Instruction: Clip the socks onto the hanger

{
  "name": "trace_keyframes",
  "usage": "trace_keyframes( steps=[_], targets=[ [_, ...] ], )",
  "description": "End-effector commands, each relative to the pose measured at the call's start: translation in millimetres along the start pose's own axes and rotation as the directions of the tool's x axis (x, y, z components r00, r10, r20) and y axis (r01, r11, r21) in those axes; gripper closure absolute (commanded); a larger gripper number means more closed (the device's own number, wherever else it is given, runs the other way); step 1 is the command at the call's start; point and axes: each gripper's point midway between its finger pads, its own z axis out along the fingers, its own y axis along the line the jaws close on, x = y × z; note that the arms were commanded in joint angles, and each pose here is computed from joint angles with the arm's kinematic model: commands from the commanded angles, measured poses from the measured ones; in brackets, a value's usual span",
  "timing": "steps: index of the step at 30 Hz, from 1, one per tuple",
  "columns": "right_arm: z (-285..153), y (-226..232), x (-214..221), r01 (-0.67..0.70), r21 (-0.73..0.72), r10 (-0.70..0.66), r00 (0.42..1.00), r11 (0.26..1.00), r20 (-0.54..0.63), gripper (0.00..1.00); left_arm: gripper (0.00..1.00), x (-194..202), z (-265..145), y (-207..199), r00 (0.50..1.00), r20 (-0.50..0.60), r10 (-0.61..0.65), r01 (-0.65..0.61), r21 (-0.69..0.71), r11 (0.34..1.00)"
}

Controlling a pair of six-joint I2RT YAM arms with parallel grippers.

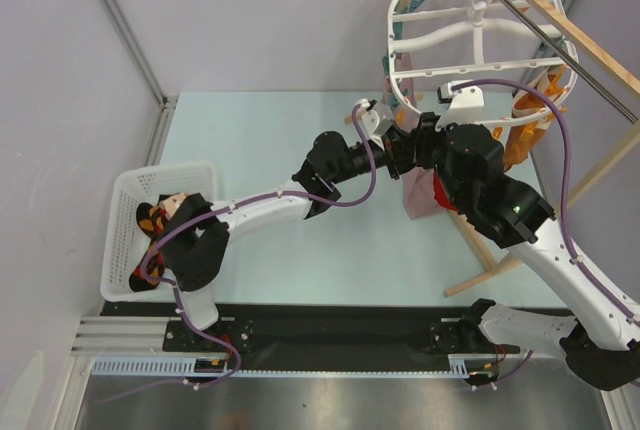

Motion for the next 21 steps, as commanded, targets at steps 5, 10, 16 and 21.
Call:
trace_keyframes(
  steps=[5, 10, 16, 21],
  targets=[
    [8, 4, -8, -0.016, -0.008, 0.016, 0.999, 1.000, 0.033, 0.76, 0.76, -46, -2, -41, 0.993, 0.102, 0.067, -0.078, 0.116, 0.990],
    [11, -1, -4, -0.014, 0.017, 0.014, 1.000, 1.000, 0.014, 1.00, 0.46, -54, -13, -37, 0.986, 0.122, 0.115, -0.125, 0.074, 0.989],
    [11, -7, -4, -0.020, 0.032, 0.020, 1.000, 0.999, 0.003, 1.00, 0.47, -85, -57, -25, 0.974, 0.176, 0.142, -0.151, 0.038, 0.988],
    [12, -12, 1, -0.044, 0.044, 0.045, 0.999, 0.998, -0.009, 1.00, 0.53, -115, -111, 9, 0.971, 0.209, 0.113, -0.096, -0.088, 0.991]
  ],
)
